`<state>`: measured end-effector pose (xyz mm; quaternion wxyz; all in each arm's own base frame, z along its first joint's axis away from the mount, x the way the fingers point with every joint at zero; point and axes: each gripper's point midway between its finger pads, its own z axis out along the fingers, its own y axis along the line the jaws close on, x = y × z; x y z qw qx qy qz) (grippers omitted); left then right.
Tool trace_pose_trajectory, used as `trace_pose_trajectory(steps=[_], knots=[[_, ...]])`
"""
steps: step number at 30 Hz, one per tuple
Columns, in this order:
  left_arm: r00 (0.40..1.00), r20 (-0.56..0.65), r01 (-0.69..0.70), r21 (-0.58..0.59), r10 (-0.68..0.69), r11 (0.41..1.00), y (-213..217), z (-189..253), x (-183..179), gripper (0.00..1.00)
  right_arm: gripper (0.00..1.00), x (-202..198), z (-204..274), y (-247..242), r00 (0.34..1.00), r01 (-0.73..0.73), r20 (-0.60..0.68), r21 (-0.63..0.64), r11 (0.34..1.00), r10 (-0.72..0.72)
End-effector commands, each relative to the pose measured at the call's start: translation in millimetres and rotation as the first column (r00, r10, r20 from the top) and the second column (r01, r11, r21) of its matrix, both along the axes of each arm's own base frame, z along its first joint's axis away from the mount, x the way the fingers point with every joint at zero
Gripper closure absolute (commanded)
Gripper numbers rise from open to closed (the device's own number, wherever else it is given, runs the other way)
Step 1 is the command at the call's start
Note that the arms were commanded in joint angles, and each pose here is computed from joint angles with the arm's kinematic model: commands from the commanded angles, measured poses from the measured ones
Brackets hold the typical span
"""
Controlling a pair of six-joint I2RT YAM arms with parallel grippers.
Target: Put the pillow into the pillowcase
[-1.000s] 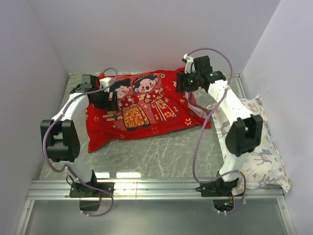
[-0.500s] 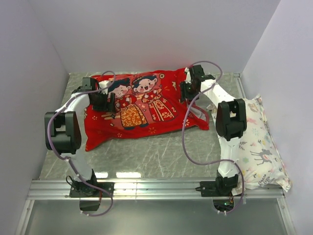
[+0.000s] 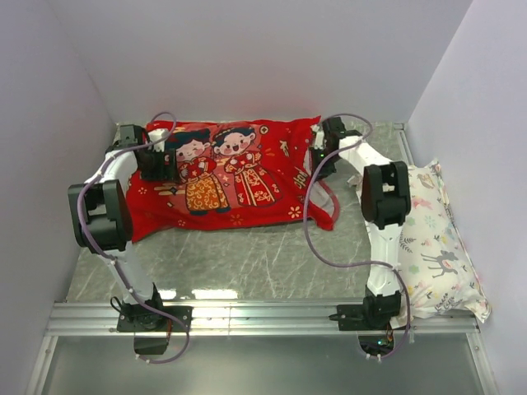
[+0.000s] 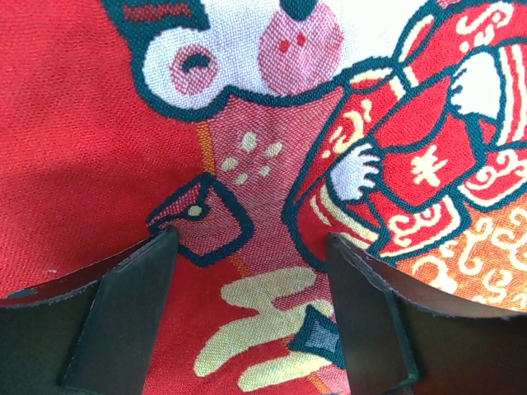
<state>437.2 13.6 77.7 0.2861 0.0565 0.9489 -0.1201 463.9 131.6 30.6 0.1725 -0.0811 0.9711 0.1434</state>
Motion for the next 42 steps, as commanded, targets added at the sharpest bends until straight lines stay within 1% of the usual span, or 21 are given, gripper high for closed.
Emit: trace_pose_trajectory(steps=[1, 3, 6, 9, 12, 13, 14, 15, 16, 17, 18, 20, 23, 27, 28, 30, 32, 34, 35, 38, 42], knots=[[0.999, -0.026, -0.040, 0.108, 0.043, 0.993, 37, -6, -1, 0.21, 1.00, 2, 74, -36, 0.990, 0.053, 0.126, 0.052, 0.997, -0.060], [0.999, -0.021, -0.037, 0.114, 0.040, 0.993, 43, -3, -1, 0.21, 1.00, -3, 112, -57, 0.973, 0.088, 0.202, 0.106, 0.990, -0.109], [1.000, -0.001, -0.026, 0.116, 0.027, 0.993, 43, 2, 0, 0.20, 1.00, -11, 139, -85, 0.952, 0.132, 0.261, 0.131, 0.983, -0.162], [1.000, 0.016, 0.004, 0.081, -0.006, 0.997, 34, 11, -1, 0.16, 1.00, -16, 133, -99, 0.954, 0.169, 0.233, 0.108, 0.980, -0.190], [0.996, 0.067, 0.063, 0.017, -0.064, 0.998, 18, 28, -4, 0.11, 0.99, -20, 116, -86, 0.976, 0.113, 0.170, 0.132, 0.985, -0.135], [0.994, 0.072, 0.078, 0.008, -0.078, 0.997, 14, 30, -8, 0.10, 0.95, -21, 116, -68, 0.983, 0.071, 0.154, 0.176, 0.982, -0.099], [0.992, 0.092, 0.080, 0.012, -0.081, 0.997, 13, 37, -9, 0.08, 0.85, -19, 114, -59, 0.986, 0.062, 0.140, 0.194, 0.979, -0.090], [0.992, 0.097, 0.081, 0.014, -0.082, 0.997, 13, 38, -11, 0.08, 0.80, -19, 113, -54, 0.987, 0.048, 0.139, 0.200, 0.979, -0.077], [0.992, 0.101, 0.077, 0.015, -0.078, 0.997, 14, 39, -13, 0.07, 0.74, -22, 112, -25, 0.990, 0.011, 0.134, 0.200, 0.980, -0.038], [0.990, 0.123, 0.067, 0.017, -0.069, 0.998, 16, 48, -14, 0.07, 0.62, -22, 111, -16, 0.991, 0.007, 0.133, 0.200, 0.980, -0.034], [0.989, 0.135, 0.057, 0.002, -0.057, 0.998, 18, 52, -15, 0.06, 0.59, -19, 111, -4, 0.988, -0.012, 0.152, 0.201, 0.979, -0.019], [0.987, 0.162, 0.014, -0.074, -0.002, 0.997, 28, 69, -17, 0.06, 0.57, -19, 105, 21, 0.991, -0.038, 0.134, 0.214, 0.976, 0.010], [0.985, 0.163, -0.041, -0.089, 0.055, 0.995, 48, 83, -16, 0.06, 0.56, -16, 88, 43, 0.996, -0.051, 0.086, 0.231, 0.972, 0.032], [0.984, 0.158, -0.072, -0.053, 0.080, 0.996, 64, 88, -20, 0.03, 0.41, -13, 56, 60, 0.998, -0.057, 0.014, 0.231, 0.971, 0.056], [0.986, 0.153, -0.067, -0.048, 0.074, 0.997, 64, 87, -21, 0.01, 0.33, -14, 42, 64, 0.998, -0.056, -0.021, 0.238, 0.970, 0.062], [0.987, 0.155, -0.039, -0.038, 0.044, 0.999, 61, 85, -24, 0.01, 0.32, -10, 32, 66, 0.998, -0.047, -0.030, 0.211, 0.976, 0.055], [0.984, 0.178, 0.024, -0.013, -0.021, 1.000, 56, 83, -28, 0.01, 0.33, -11, 20, 66, 0.997, -0.049, -0.046, 0.199, 0.979, 0.059], [0.972, 0.200, 0.117, 0.040, -0.122, 0.992, 41, 83, -26, 0.01, 0.41, -12, 11, 68, 0.995, -0.055, -0.071, 0.206, 0.977, 0.071], [0.959, 0.206, 0.177, 0.094, -0.193, 0.980, 38, 80, -22, 0.01, 0.60, -11, 12, 69, 0.995, -0.064, -0.067, 0.212, 0.975, 0.080], [0.925, 0.184, 0.293, 0.208, -0.332, 0.933, 20, 72, -7, 0.01, 0.90, -16, 15, 74, 0.991, -0.085, -0.076, 0.241, 0.967, 0.107], [0.895, 0.180, 0.356, 0.264, -0.408, 0.897, -7, 63, 21, 0.01, 0.92, -19, 23, 77, 0.990, -0.105, -0.060, 0.266, 0.958, 0.125]])
